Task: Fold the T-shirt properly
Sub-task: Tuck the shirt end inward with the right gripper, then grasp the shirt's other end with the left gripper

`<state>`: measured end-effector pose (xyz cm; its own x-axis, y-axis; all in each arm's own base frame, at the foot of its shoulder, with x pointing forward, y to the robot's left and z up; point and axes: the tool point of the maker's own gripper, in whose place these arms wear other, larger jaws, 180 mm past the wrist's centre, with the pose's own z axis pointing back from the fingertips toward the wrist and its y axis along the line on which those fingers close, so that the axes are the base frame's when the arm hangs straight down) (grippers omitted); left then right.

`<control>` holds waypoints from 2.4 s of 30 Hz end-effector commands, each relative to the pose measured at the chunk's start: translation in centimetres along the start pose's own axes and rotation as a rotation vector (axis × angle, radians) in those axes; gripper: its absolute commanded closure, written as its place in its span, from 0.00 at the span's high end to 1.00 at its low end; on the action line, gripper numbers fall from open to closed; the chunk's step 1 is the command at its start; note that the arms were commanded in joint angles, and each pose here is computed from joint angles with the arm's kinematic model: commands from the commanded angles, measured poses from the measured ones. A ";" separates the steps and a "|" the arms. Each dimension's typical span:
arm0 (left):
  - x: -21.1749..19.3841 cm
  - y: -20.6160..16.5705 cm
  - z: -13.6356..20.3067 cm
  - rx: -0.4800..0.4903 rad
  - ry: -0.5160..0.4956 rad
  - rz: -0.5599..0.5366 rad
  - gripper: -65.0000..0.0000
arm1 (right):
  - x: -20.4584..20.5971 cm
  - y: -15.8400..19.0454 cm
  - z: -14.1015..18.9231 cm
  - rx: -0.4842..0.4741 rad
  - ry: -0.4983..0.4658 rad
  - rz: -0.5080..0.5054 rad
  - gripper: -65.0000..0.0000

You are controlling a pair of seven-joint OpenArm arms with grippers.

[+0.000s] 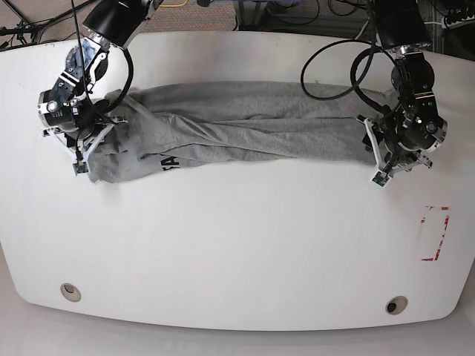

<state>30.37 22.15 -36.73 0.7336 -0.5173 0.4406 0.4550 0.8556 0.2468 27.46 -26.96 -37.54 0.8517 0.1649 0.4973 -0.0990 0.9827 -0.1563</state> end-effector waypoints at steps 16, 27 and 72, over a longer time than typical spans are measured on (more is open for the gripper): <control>-5.0 -0.6 -3.7 -0.096 0.107 0.061 0.40 | -1.4 -6.7 -1.5 -0.065 -0.022 -0.045 0.12; -4.9 -0.5 -3.8 -0.099 0.105 0.066 0.40 | -0.2 -8.3 0.6 -0.131 -0.041 -0.019 0.12; -5.3 4.0 0.6 -0.274 -0.163 0.588 0.83 | 3.5 -0.2 2.1 -0.055 -0.077 0.053 0.12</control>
<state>26.81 28.03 -38.78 0.8507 0.0596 0.5223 0.1157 0.9480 -0.2966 28.52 -26.06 -35.18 0.8266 0.2166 0.5194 -0.1204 0.9697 -0.2127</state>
